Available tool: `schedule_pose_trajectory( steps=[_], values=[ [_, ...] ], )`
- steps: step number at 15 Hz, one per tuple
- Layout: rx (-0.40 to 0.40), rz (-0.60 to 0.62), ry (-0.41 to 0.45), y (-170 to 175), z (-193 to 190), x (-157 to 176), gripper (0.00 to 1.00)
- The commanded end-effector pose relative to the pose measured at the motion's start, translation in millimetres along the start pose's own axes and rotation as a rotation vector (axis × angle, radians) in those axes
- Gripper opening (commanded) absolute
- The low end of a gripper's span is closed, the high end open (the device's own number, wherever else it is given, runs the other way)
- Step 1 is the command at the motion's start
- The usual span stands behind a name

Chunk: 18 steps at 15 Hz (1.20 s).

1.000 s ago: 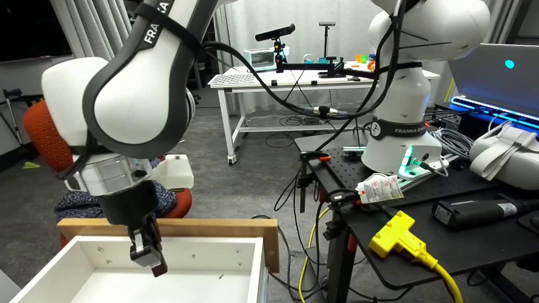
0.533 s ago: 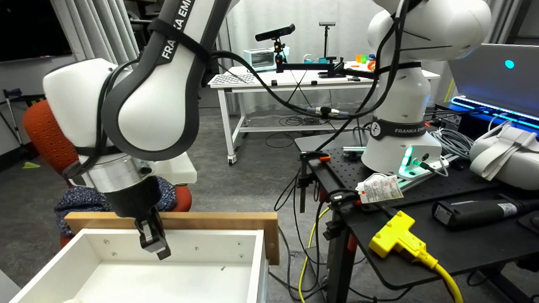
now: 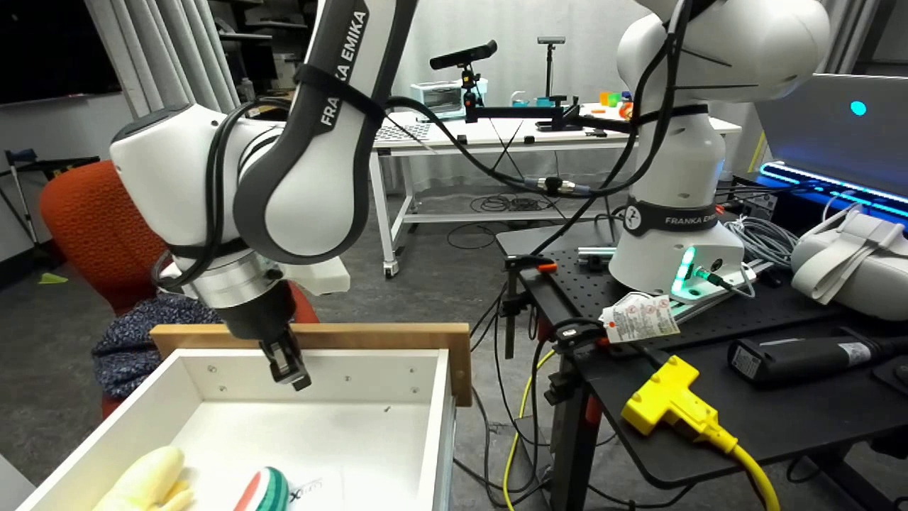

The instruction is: Open the drawer on the far right

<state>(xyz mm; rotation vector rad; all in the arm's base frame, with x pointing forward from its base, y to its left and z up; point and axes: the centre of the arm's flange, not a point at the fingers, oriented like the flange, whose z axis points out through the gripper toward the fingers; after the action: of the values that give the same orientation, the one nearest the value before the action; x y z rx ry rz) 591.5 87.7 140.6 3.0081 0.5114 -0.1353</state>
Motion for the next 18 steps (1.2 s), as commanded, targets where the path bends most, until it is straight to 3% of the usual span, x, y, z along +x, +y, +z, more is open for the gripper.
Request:
schedule_pose_trajectory(
  steps=[1, 9, 18],
  values=[
    [-0.101, 0.026, -0.045, 11.4, -9.9, -36.4, 0.0],
    [-0.203, 0.082, -0.076, 21.0, -16.6, -64.2, 0.0],
    [-0.384, 0.091, -0.13, 21.7, -21.5, -72.9, 0.0]
  ],
)
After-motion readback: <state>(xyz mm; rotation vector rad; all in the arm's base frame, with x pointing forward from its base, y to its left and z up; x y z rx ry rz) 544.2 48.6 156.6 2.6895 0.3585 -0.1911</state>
